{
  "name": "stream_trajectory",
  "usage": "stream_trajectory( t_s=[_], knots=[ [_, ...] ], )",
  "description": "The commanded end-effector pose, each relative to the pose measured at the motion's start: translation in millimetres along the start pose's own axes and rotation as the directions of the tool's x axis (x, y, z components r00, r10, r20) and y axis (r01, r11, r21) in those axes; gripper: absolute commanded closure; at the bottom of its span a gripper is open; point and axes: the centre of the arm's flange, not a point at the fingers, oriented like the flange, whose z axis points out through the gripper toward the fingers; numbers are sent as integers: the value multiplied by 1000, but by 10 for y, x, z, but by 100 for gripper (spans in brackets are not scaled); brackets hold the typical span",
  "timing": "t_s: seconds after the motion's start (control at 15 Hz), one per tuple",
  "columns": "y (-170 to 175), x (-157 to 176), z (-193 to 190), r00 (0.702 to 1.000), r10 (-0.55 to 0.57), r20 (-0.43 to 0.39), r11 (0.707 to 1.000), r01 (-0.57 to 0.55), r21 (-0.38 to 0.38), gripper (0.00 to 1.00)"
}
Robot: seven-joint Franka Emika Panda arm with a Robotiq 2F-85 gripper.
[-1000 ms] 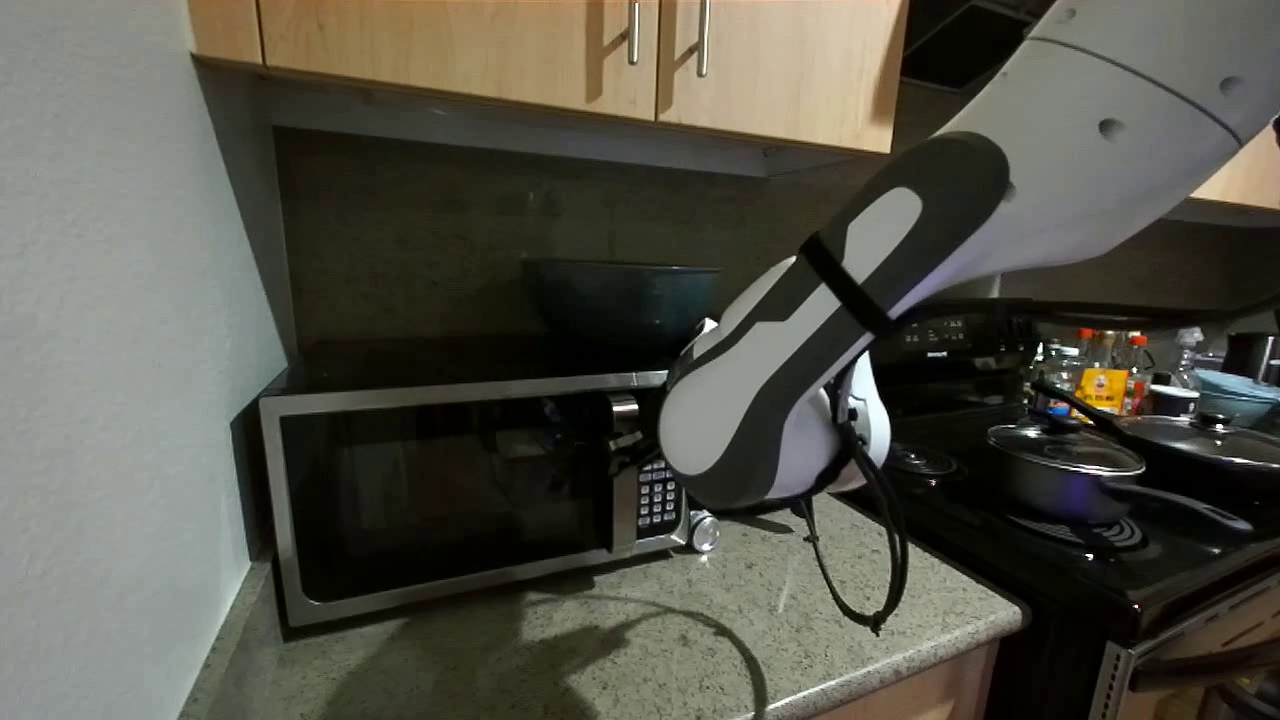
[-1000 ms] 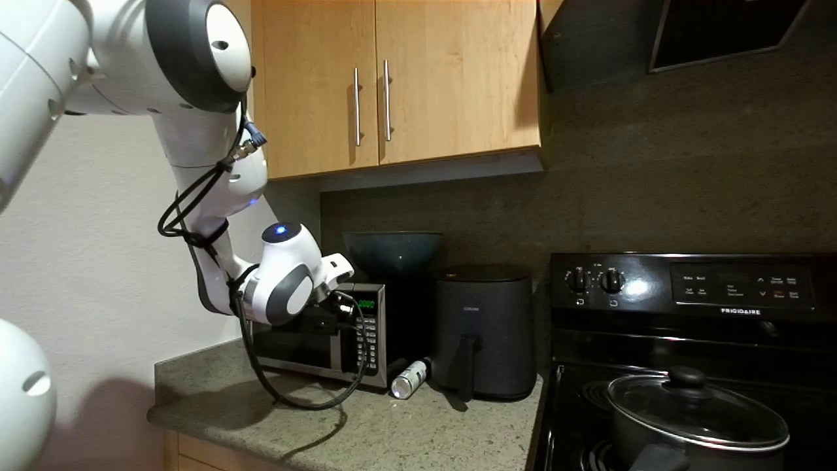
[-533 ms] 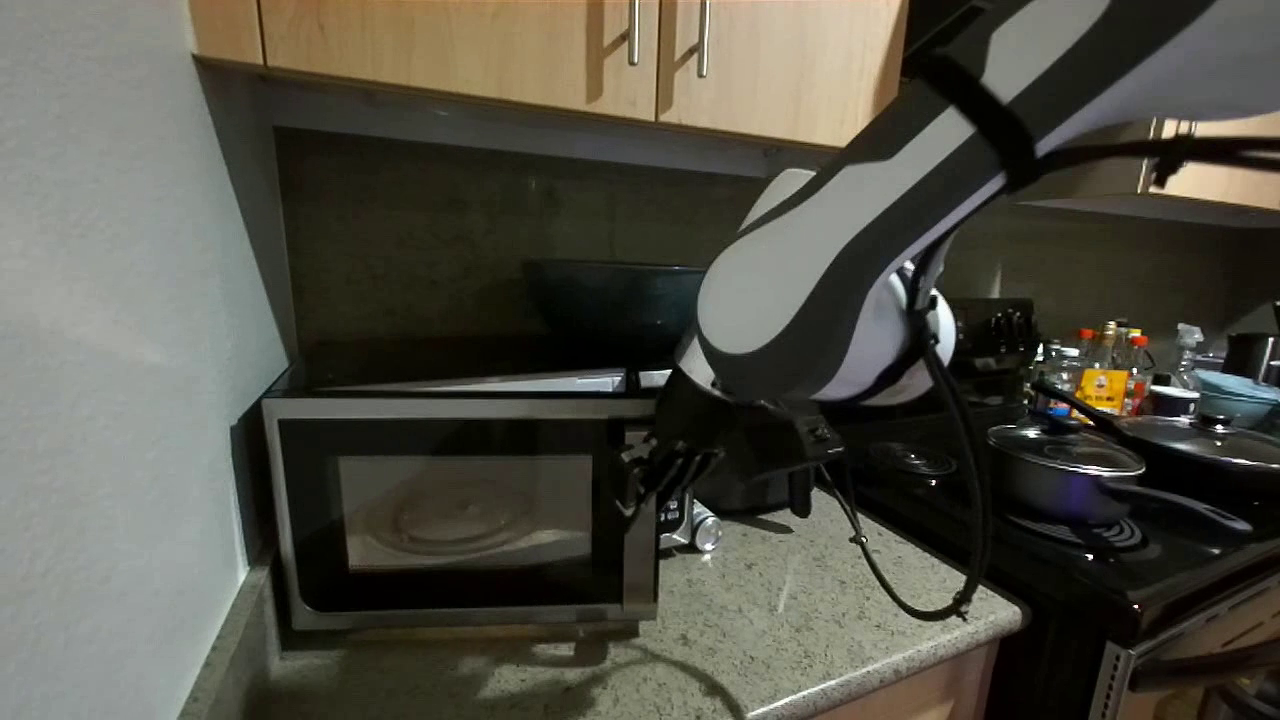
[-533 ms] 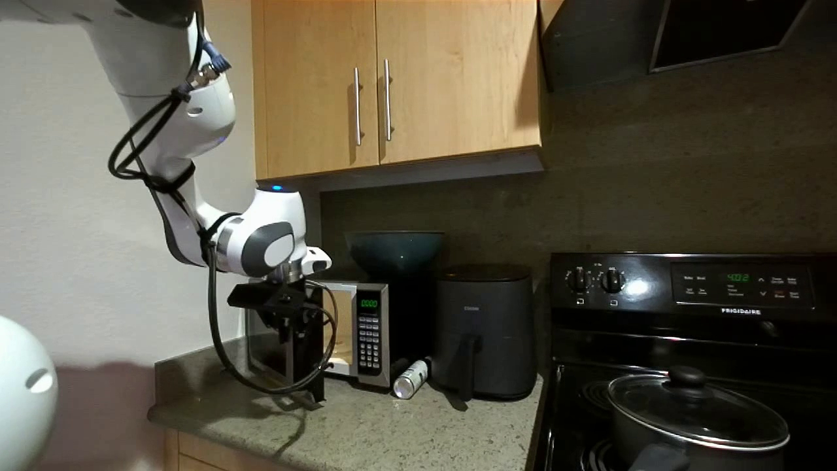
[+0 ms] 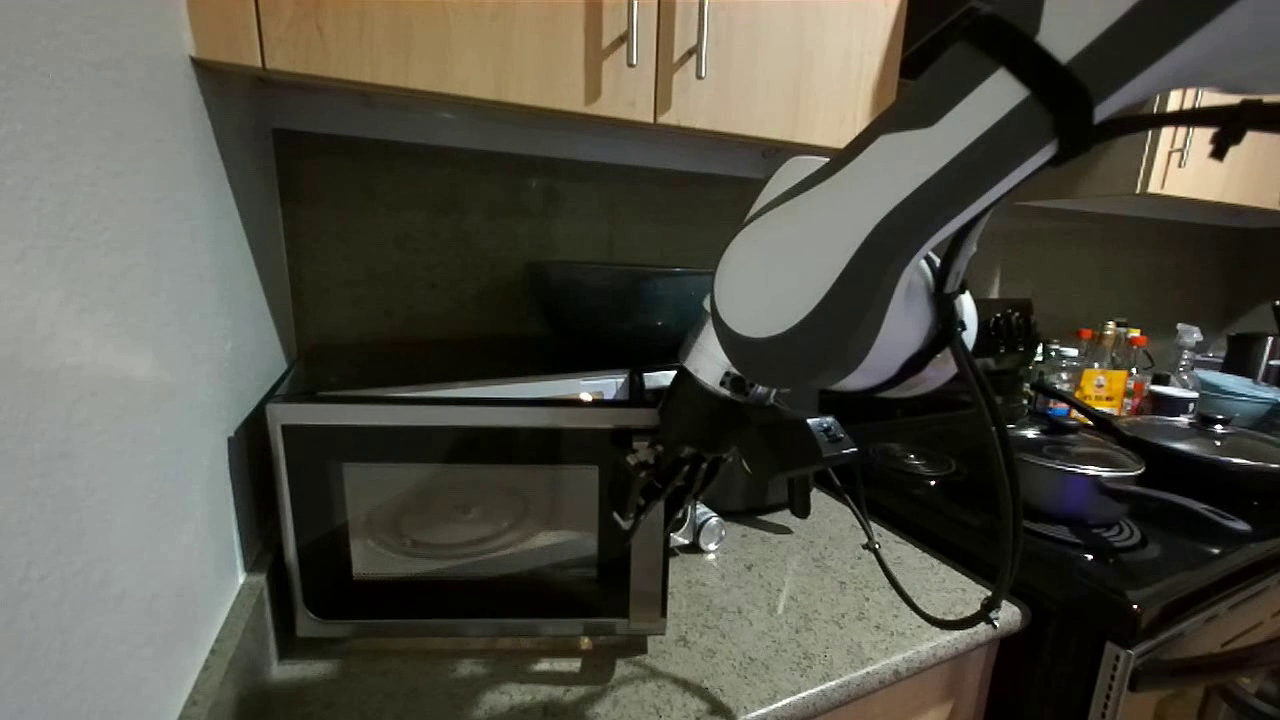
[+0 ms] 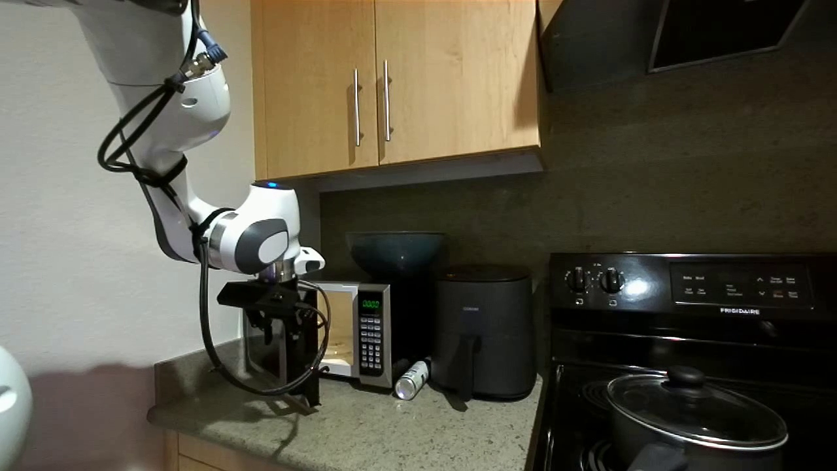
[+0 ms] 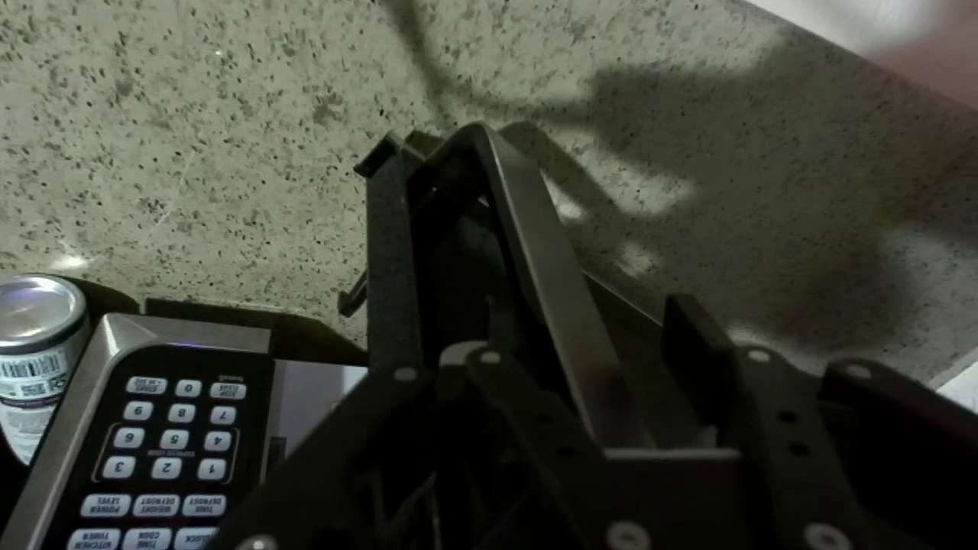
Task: Open the microwave door, place the blue bowl inside the microwave
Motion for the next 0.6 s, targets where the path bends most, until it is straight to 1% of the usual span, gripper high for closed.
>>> stream_trajectory(
  t_s=[0.0,0.13,0.2,0.33,0.53],
  knots=[
    [-47,8,-75,998,9,-66,1000,-7,26,16],
    [-52,7,-102,997,12,-72,1000,-10,28,3],
    [-48,3,-138,997,19,-78,999,-17,27,0],
    [-51,6,-265,990,42,-132,999,-41,6,0],
    [-54,40,-511,963,98,-252,994,-108,-24,0]
  ],
)
